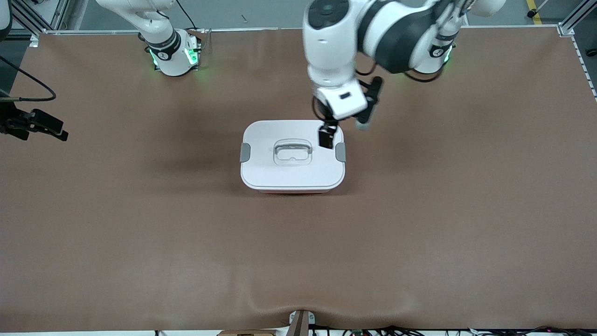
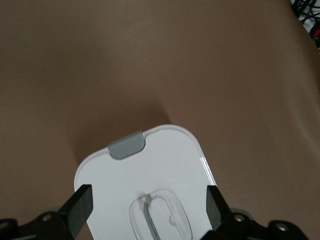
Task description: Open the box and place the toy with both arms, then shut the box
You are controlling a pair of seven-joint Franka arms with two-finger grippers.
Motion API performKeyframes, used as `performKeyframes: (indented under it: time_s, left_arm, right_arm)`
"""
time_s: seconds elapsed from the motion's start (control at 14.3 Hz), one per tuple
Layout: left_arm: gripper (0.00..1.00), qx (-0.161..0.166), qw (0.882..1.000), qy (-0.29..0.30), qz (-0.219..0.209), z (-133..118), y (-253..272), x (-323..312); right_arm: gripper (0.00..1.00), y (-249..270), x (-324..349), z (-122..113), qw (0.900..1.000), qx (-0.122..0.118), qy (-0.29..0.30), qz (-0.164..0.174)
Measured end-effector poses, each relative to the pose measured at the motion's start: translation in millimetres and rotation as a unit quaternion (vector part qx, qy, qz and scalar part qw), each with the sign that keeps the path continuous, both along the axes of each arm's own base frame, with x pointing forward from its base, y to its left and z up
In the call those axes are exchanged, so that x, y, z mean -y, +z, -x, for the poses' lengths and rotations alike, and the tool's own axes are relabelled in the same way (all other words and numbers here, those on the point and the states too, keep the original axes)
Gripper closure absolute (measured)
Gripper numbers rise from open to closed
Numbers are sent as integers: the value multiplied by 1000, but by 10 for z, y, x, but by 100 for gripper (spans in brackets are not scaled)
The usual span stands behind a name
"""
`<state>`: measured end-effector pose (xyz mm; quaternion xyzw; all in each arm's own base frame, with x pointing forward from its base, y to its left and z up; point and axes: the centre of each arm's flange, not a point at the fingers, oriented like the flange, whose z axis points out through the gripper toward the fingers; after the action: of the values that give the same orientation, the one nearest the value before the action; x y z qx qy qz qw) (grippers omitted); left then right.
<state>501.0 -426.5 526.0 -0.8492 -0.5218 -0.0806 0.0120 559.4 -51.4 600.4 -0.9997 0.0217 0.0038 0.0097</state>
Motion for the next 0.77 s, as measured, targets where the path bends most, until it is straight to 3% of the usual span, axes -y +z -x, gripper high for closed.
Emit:
performKeyframes:
  time_s: [0.35,0.77]
  left_arm:
    - [0,-38,993,-113,4,-546,447,-1255]
    - [0,-98,966,-237,-13,-731,631,-2330]
  right_arm:
    - [0,-5,-14,4,1000,-2,2,0]
    - [0,-6,-19,5,1000,-3,3,0]
